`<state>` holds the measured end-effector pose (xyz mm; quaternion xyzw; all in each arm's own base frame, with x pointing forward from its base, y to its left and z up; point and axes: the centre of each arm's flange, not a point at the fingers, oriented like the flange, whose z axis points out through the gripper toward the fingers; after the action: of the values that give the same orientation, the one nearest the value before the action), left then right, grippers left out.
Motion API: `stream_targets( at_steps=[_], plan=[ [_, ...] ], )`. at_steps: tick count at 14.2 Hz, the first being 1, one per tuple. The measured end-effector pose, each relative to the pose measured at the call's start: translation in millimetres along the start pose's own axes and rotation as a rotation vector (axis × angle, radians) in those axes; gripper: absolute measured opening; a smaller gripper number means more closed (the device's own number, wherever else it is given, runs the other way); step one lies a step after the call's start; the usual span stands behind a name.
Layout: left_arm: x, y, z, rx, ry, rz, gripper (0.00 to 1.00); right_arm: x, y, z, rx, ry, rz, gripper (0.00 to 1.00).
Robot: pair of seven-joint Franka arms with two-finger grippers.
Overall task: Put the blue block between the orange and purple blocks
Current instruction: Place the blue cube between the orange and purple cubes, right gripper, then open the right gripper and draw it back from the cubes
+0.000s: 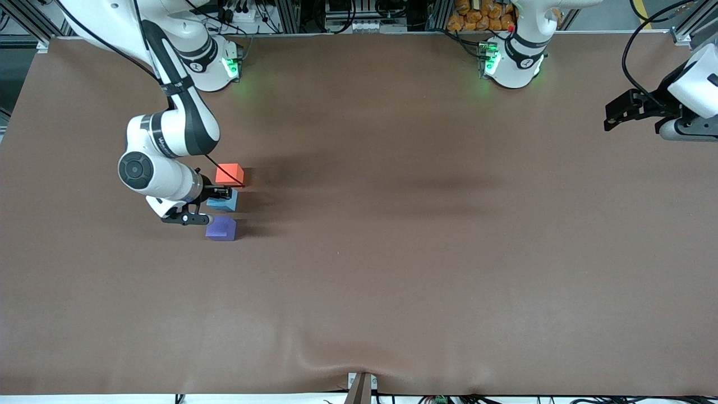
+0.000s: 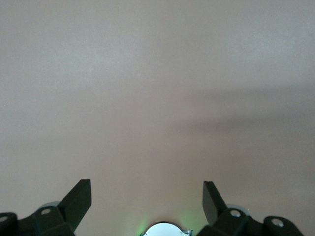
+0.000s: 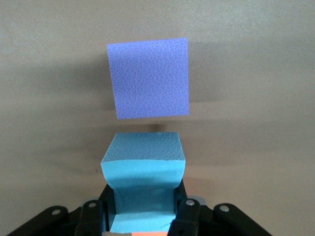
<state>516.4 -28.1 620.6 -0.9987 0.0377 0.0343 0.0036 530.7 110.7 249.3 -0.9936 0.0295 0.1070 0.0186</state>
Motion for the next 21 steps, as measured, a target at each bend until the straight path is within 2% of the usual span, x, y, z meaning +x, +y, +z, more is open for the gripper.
stream_targets(
  at_steps=[4, 17, 18, 21],
  plan=[
    [6.5, 4.8, -3.0, 0.002, 0.051, 0.009, 1.0, -0.9, 4.9, 18.4, -0.004, 0.008, 0.001, 0.49],
    [14.9, 4.2, 5.9, 0.002, 0.049, 0.008, 1.0, 1.5, 4.6, 36.7, -0.008, 0.012, -0.006, 0.49],
    [14.9, 4.2, 5.9, 0.002, 0.049, 0.008, 1.0, 1.5, 4.7, 37.0, -0.008, 0.012, -0.006, 0.54],
    [15.0, 4.2, 5.9, 0.002, 0.049, 0.008, 1.0, 1.3, 4.2, 36.5, -0.01, -0.004, -0.007, 0.84]
  ],
)
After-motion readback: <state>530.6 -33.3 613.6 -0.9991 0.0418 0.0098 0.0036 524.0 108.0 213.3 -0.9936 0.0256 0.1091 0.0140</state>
